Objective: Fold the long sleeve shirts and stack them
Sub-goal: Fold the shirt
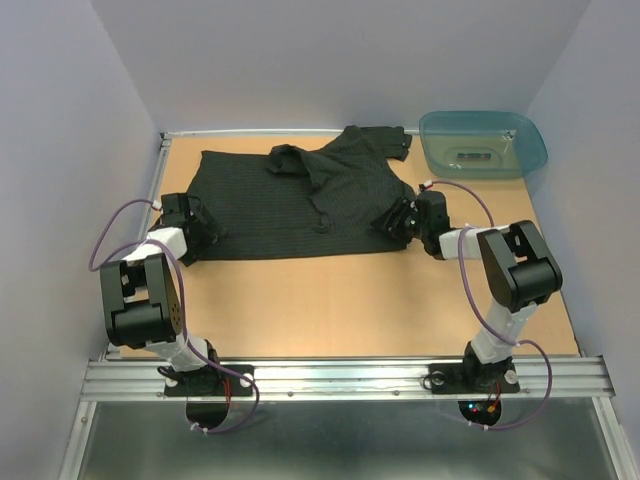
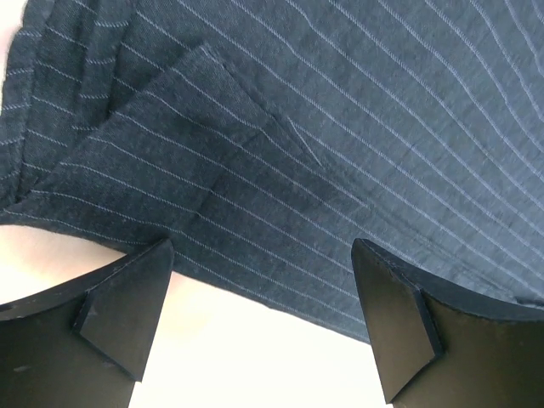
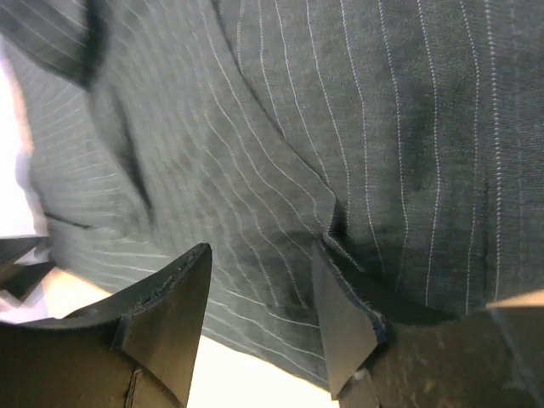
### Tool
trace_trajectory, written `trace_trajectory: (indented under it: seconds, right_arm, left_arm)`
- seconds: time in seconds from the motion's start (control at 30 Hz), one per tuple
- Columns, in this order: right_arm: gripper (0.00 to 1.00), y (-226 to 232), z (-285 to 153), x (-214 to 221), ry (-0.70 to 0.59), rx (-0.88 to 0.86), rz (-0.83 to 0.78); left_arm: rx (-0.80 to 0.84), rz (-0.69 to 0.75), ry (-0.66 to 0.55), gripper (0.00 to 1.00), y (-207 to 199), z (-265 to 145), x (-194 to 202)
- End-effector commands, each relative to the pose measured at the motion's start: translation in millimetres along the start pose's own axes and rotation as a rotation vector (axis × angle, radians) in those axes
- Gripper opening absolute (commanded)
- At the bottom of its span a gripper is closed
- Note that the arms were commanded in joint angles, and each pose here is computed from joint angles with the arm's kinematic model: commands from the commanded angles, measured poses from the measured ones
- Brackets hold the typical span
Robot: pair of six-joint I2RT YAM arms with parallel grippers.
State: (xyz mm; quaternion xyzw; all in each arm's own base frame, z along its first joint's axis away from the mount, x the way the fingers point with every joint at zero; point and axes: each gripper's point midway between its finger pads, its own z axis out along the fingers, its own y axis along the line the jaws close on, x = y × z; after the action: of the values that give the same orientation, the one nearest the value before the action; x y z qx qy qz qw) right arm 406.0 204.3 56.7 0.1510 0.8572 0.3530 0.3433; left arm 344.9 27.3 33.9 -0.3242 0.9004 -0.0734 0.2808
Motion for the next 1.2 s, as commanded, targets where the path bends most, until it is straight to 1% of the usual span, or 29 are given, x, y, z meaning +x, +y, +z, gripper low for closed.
trace_trajectory:
  seconds: [0.0,0.13,0.33,0.43,0.47,0.5,0.53,0.57,0.63,0.67,0.7,0.77,0.8,0.83,0.9,0.97,1.0,1.03,1.17]
  right_arm:
    - [0.57,-32,-2,0,-0.045,0.047,0.084]
    - [0.57,-63,-13,4,-0.06,0.12,0.155]
    - [0.57,-83,-35,15,-0.086,0.179,0.186]
    - [0.57,-95,-55,18,-0.11,0.214,0.218]
    - [0.57,-99,-66,13,-0.141,0.23,0.225]
    - [0.57,-107,-73,18,-0.129,0.27,0.234]
    - [0.57,-110,-84,9,-0.17,0.292,0.233]
    - [0.57,-117,-87,14,-0.149,0.323,0.235]
    - [0.57,-123,-104,12,-0.169,0.373,0.217]
    - [0.57,-126,-110,12,-0.176,0.39,0.214]
    - [0.57,-123,-120,8,-0.192,0.402,0.188]
    - [0.57,-120,-129,4,-0.208,0.409,0.161]
    - [0.57,-117,-133,5,-0.201,0.406,0.147]
    - [0.57,-104,-139,-5,-0.226,0.37,0.103]
    - [0.59,-88,-143,-10,-0.216,0.315,0.052]
    - [0.62,-69,-149,-21,-0.207,0.27,-0.022]
    - [0.62,-61,-149,-19,-0.177,0.239,-0.041]
    - [0.63,-51,-152,-25,-0.17,0.215,-0.077]
    - [0.64,-21,-154,-25,-0.139,0.118,-0.113]
  left_arm:
    - [0.006,-0.018,0.039,0.99,3,8,8]
    - [0.018,-0.027,0.069,0.99,3,9,16]
    - [0.021,-0.028,0.112,0.99,11,5,37]
    - [0.071,-0.037,0.156,0.99,7,-1,54]
    - [0.082,-0.042,0.167,0.99,8,-5,61]
    - [0.095,-0.046,0.175,0.99,7,-7,65]
    - [0.118,-0.054,0.181,0.99,5,-14,72]
    - [0.128,-0.055,0.191,0.99,4,-15,74]
    - [0.159,-0.071,0.184,0.99,3,-26,82]
    - [0.167,-0.08,0.201,0.99,6,-30,94]
    - [0.202,-0.087,0.168,0.98,-2,-40,90]
    - [0.256,-0.073,0.167,0.98,-15,-51,94]
    - [0.288,-0.067,0.136,0.98,-22,-61,87]
    - [0.286,-0.067,0.136,0.98,-22,-65,88]
    - [0.305,-0.041,0.077,0.98,-29,-79,73]
    - [0.266,-0.006,0.032,0.98,-23,-87,63]
    - [0.277,0.009,-0.023,0.98,-28,-97,49]
    - [0.248,0.025,-0.048,0.98,-23,-101,44]
    - [0.249,0.073,-0.158,0.98,-32,-122,12]
